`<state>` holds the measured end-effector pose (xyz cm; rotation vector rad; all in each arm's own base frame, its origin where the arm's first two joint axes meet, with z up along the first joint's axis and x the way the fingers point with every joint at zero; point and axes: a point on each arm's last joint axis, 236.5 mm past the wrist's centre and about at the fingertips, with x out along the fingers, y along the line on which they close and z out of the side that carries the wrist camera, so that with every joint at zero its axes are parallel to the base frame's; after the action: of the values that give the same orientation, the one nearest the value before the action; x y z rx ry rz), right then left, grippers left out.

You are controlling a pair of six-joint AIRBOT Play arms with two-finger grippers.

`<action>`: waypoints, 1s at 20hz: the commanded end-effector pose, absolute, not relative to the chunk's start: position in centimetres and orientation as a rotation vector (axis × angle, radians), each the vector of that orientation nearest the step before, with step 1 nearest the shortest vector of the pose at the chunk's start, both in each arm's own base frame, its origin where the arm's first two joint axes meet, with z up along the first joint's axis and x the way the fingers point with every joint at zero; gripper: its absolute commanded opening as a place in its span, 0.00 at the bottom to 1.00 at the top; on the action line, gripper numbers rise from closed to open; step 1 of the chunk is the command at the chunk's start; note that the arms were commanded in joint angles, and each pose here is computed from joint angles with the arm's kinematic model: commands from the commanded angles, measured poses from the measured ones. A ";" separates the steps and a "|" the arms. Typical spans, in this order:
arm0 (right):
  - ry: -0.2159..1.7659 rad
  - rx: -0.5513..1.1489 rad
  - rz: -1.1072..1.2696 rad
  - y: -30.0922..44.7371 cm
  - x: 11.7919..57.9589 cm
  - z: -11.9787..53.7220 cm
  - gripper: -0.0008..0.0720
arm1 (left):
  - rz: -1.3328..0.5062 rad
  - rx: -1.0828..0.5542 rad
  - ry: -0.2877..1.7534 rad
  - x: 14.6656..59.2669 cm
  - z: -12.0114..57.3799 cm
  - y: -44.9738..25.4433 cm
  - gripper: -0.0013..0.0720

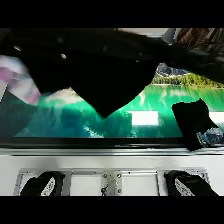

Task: Fold the clothes and pants, and hang the long-sleeved shirts on hangers.

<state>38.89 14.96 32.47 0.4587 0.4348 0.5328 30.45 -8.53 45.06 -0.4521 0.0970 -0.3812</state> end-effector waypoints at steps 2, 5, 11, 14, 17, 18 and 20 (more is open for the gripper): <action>0.362 0.537 0.588 15.1 29.3 39.4 0.06 | -0.477 -0.396 -0.210 18.1 55.1 -9.6 0.04; 0.493 0.589 0.606 15.9 25.3 38.0 0.06 | -0.483 -0.423 -0.271 16.0 56.2 -9.3 0.04; 0.843 0.734 0.524 16.6 23.7 31.1 0.06 | -0.412 -0.497 -0.031 27.5 48.6 -8.8 0.04; 0.944 0.806 0.445 16.5 27.7 25.8 0.06 | -0.338 -0.562 0.176 38.5 40.6 -8.2 0.04; 1.052 0.834 0.342 16.6 32.9 18.6 0.06 | -0.335 -0.583 0.388 48.4 31.8 -10.6 0.04; 1.078 0.814 0.310 16.7 35.0 16.0 0.06 | -0.346 -0.567 0.436 51.1 29.4 -11.8 0.04; 1.105 0.831 0.247 16.5 38.8 11.7 0.06 | -0.376 -0.575 0.516 55.7 25.1 -14.4 0.04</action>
<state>34.20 16.72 17.91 0.8226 1.0627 0.3359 49.29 -11.29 32.40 -0.5696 0.3817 -0.3525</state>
